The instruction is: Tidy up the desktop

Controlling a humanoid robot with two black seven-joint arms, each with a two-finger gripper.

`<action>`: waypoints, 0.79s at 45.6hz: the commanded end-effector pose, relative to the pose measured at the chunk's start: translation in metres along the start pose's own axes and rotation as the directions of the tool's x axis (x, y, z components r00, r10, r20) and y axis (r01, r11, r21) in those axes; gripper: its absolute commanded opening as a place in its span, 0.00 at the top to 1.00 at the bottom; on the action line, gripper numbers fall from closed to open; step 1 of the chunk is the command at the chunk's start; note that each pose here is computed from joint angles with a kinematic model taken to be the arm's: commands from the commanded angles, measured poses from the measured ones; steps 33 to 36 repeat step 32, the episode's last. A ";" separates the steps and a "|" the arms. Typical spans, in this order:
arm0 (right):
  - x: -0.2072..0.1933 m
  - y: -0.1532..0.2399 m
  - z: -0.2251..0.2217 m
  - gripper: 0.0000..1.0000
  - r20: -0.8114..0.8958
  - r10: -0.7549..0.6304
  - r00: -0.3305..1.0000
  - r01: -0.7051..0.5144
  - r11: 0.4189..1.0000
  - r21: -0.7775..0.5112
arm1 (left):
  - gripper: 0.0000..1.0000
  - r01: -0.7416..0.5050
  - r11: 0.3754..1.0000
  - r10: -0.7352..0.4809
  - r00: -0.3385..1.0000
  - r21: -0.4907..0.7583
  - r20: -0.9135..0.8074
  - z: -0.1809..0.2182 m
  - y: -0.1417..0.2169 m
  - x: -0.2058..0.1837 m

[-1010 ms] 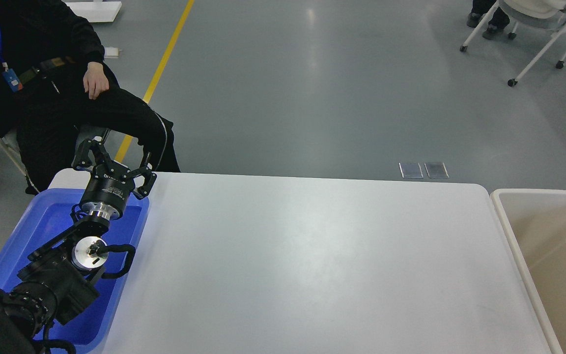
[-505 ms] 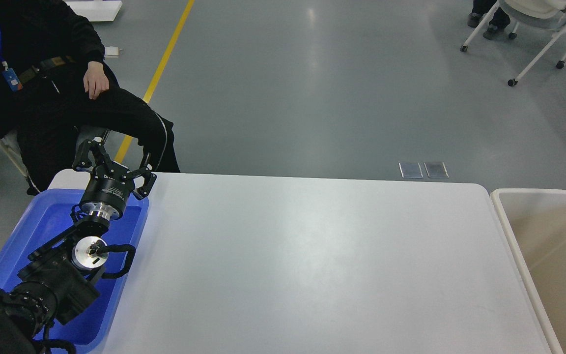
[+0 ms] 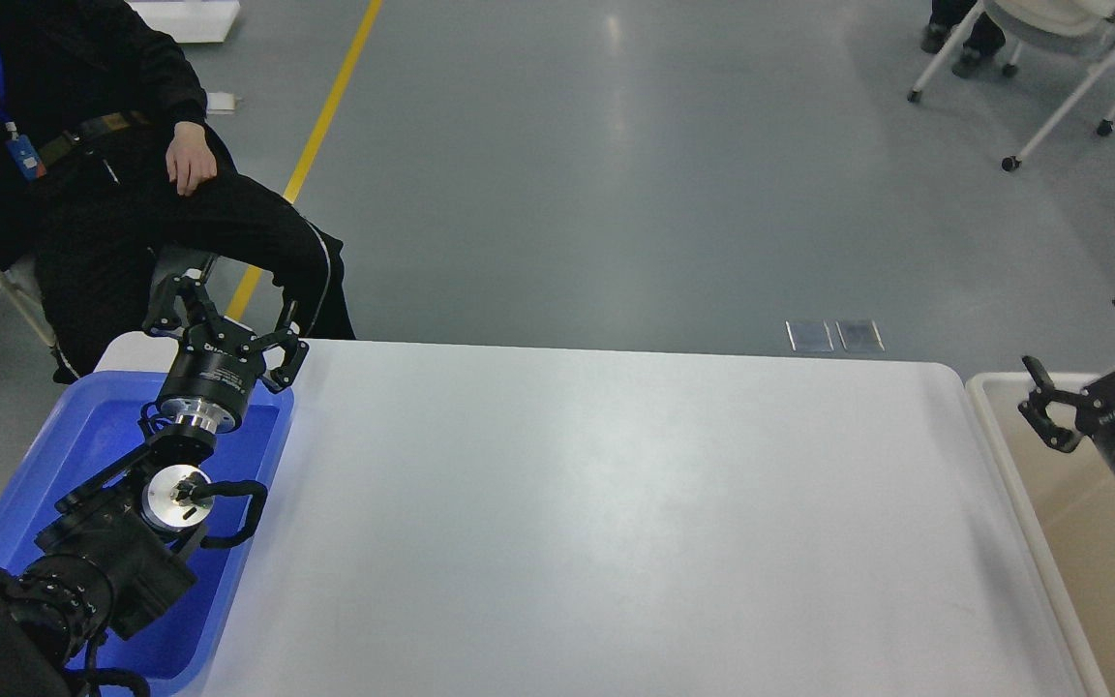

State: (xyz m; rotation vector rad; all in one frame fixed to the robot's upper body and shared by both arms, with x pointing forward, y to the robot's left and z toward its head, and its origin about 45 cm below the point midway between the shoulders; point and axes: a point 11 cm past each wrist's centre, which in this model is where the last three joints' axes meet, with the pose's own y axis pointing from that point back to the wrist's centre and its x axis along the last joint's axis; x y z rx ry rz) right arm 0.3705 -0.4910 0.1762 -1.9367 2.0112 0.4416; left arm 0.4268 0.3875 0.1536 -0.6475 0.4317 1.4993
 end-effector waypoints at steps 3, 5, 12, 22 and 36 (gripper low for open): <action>-0.053 -0.010 0.028 0.00 0.015 0.041 0.999 -0.042 0.998 0.046 | 0.00 -0.001 1.000 0.001 1.000 0.000 0.000 0.000 0.000 0.000; -0.056 -0.011 0.034 0.00 -0.009 0.064 0.998 -0.063 0.997 0.053 | 0.00 0.001 1.000 -0.001 1.000 0.001 0.000 0.000 0.000 0.000; -0.072 -0.012 0.055 0.00 -0.033 0.064 0.997 -0.062 0.997 0.044 | 0.00 0.001 1.000 -0.001 1.000 0.001 0.000 0.000 0.000 0.000; -0.082 -0.020 0.055 0.00 -0.017 0.056 0.998 -0.054 0.997 0.063 | 0.00 0.001 1.000 -0.001 1.000 0.000 -0.001 0.000 0.000 0.000; -0.080 -0.023 0.048 0.00 -0.002 0.083 0.997 -0.082 0.993 0.088 | 0.00 -0.002 1.000 0.002 1.000 0.000 0.000 0.000 0.001 0.001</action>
